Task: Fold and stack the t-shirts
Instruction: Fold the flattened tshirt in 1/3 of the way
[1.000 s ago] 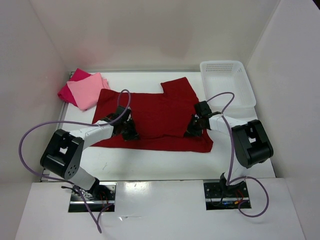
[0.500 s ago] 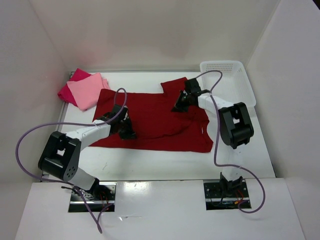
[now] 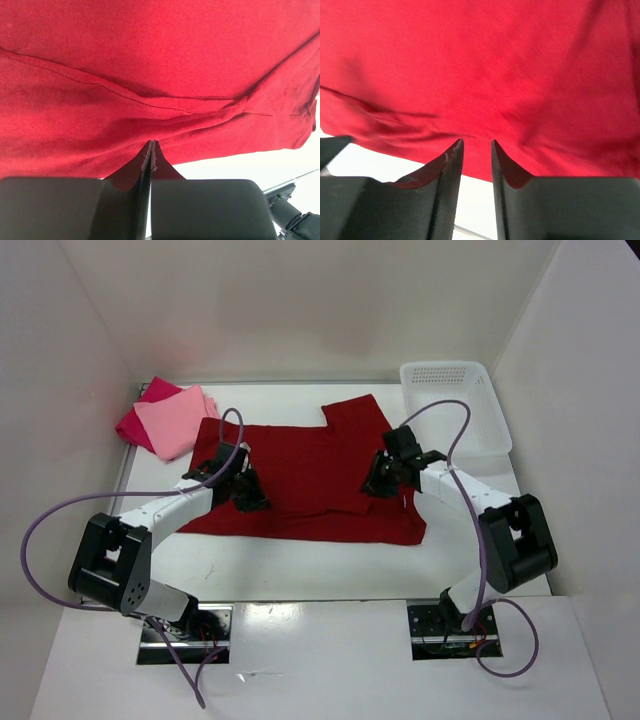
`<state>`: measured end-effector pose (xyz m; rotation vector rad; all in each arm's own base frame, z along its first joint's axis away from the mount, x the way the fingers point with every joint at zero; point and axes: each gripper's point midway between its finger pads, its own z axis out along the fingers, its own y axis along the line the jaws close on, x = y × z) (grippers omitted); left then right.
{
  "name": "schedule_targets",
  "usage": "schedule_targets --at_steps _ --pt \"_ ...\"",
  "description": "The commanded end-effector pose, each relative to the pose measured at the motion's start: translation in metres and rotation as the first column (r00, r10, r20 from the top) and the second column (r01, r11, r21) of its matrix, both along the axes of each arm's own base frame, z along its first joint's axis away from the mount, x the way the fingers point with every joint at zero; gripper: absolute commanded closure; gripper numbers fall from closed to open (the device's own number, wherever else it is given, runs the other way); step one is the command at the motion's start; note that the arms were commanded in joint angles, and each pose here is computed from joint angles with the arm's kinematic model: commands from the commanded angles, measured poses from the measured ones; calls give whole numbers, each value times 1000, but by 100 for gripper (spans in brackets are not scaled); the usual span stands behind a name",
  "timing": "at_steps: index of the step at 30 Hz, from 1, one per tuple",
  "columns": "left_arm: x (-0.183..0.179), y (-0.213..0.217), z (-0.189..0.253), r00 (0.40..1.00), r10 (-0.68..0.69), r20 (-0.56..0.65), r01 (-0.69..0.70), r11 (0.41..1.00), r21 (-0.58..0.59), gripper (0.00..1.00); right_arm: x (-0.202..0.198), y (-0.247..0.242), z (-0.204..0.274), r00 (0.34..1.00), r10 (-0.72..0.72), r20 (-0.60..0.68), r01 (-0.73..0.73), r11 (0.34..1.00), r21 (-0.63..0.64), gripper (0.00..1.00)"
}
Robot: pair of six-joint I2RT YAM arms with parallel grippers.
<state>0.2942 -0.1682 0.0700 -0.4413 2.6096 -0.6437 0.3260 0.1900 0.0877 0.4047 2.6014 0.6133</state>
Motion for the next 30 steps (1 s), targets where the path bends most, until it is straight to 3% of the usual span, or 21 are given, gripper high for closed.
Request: schedule_targets --at_steps 1,9,17,27,30 --pt "3 -3 10 999 -24 36 25 999 -20 100 -22 -15 -17 999 -18 -28 16 998 -55 65" --pt "-4 -2 -1 999 -37 11 37 999 -14 98 -30 -17 -46 996 -23 -85 17 997 -69 59" --pt "-5 -4 -2 999 -35 7 35 999 -26 98 -30 -4 -62 992 13 -122 -19 998 -52 59" --pt "-4 -4 -4 999 -35 7 35 999 -26 98 -10 10 -50 995 32 -100 -33 999 -14 93" --pt "-5 -4 -6 999 -35 7 35 999 -26 98 6 19 -36 997 46 -62 -46 999 4 94"
